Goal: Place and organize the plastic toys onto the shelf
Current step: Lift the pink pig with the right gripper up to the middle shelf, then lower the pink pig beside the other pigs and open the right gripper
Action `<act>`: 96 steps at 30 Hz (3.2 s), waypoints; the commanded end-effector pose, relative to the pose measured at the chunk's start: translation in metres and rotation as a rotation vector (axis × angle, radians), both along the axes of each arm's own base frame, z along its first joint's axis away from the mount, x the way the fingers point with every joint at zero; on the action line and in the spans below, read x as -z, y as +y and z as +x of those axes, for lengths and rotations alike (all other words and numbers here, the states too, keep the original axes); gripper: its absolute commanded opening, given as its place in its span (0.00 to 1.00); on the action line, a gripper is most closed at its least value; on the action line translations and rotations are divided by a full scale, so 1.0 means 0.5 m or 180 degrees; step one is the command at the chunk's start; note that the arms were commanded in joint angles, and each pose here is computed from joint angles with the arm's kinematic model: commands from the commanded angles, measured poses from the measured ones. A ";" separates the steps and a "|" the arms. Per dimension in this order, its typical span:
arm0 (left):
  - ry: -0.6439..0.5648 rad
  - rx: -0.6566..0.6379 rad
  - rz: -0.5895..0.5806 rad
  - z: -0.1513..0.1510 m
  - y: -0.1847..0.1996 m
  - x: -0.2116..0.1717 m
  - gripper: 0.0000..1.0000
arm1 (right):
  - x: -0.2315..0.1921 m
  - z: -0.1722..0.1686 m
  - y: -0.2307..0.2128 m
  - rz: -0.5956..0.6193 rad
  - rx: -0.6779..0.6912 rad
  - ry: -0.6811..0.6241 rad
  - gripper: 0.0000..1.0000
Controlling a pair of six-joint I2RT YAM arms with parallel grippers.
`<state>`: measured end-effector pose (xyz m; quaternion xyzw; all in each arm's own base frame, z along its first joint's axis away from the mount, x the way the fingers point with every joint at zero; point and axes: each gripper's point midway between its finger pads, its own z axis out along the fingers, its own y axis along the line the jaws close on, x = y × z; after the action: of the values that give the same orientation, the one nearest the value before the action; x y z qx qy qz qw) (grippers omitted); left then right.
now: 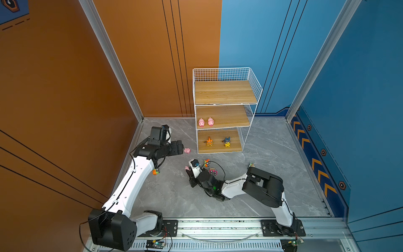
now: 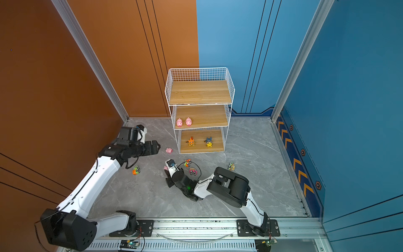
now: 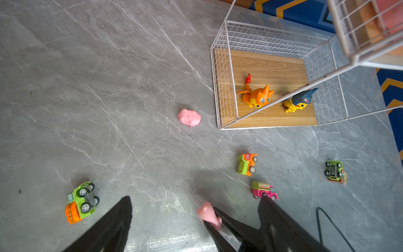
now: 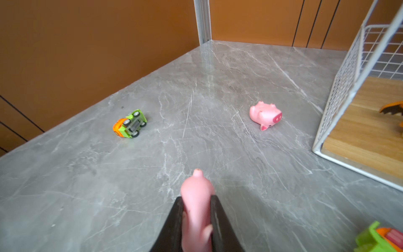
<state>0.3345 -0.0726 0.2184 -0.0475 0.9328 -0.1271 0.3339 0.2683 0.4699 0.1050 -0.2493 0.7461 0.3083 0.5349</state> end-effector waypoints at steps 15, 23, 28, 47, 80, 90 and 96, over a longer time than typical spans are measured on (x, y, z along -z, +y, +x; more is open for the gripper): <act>-0.0009 0.0040 -0.0050 -0.013 -0.006 0.001 0.92 | -0.245 0.055 -0.201 -0.0413 0.0483 -0.0347 0.22; -0.0007 0.0066 -0.0041 -0.014 -0.010 0.002 0.92 | -0.331 0.149 -0.289 -0.0445 0.1041 -0.0471 0.22; 0.0003 0.0063 -0.0024 -0.014 -0.009 0.005 0.92 | -0.365 0.195 -0.315 -0.0448 0.1250 -0.0531 0.22; 0.0044 0.0079 -0.0021 -0.012 -0.013 0.013 0.92 | -0.424 0.282 -0.367 -0.0305 0.1655 -0.0801 0.22; 0.0034 0.0081 -0.0019 -0.012 -0.011 0.011 0.92 | -0.444 0.382 -0.360 -0.0287 0.1842 -0.1003 0.24; 0.0040 0.0085 -0.0025 -0.012 -0.012 0.013 0.92 | -0.418 0.422 -0.388 -0.0374 0.1972 -0.0929 0.25; 0.0032 0.0085 -0.0028 -0.012 -0.011 0.011 0.92 | -0.412 0.432 -0.382 -0.0360 0.1924 -0.0871 0.26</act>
<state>0.3311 -0.0769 0.2179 -0.0407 0.9325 -0.1301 0.3345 0.4797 0.2754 0.3094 -0.0845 0.7211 0.0539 0.6855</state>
